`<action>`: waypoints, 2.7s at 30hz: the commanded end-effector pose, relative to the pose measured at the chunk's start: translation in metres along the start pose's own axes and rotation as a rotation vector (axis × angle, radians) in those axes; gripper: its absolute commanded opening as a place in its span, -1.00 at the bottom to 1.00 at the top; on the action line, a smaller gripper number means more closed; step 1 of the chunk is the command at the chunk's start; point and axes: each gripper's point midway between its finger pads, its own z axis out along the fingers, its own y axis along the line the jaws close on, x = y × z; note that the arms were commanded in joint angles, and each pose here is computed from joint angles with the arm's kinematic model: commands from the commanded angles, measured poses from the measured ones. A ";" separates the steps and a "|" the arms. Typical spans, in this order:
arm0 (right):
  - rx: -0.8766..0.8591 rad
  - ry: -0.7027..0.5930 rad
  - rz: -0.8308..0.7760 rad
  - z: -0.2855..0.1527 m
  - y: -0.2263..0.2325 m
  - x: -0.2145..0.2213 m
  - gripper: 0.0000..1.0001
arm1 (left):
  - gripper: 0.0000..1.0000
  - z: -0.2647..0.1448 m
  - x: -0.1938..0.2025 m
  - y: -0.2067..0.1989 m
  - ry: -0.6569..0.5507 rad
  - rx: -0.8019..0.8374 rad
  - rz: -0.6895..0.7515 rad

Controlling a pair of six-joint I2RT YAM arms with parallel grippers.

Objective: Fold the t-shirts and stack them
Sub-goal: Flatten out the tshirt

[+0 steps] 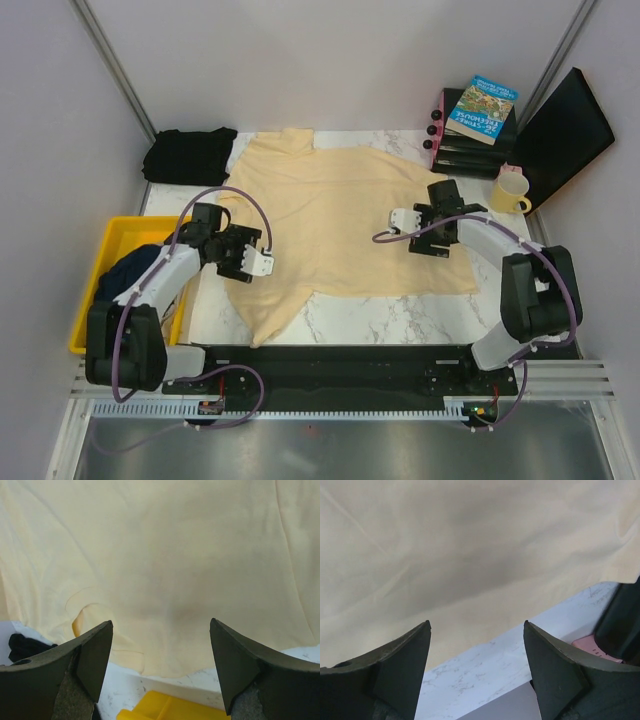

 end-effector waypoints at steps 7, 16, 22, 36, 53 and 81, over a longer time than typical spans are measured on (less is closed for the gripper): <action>0.000 -0.068 0.035 0.013 -0.027 -0.036 0.68 | 0.72 0.008 -0.014 0.029 -0.095 0.018 -0.020; -0.047 -0.099 -0.106 -0.021 0.010 -0.030 0.69 | 0.73 -0.014 -0.040 -0.001 -0.158 0.006 0.087; -0.052 -0.110 -0.216 -0.032 0.037 -0.025 0.69 | 0.74 -0.015 -0.052 -0.035 -0.187 -0.023 0.196; -0.163 -0.100 -0.277 -0.045 0.089 -0.013 0.71 | 0.74 -0.022 -0.062 -0.088 -0.240 0.195 0.190; -0.115 -0.081 -0.207 -0.020 0.073 -0.020 0.69 | 0.66 0.020 -0.019 -0.101 -0.119 0.235 0.167; -0.354 -0.102 -0.292 -0.040 0.130 -0.015 0.79 | 0.56 0.029 -0.004 -0.090 -0.072 0.257 0.158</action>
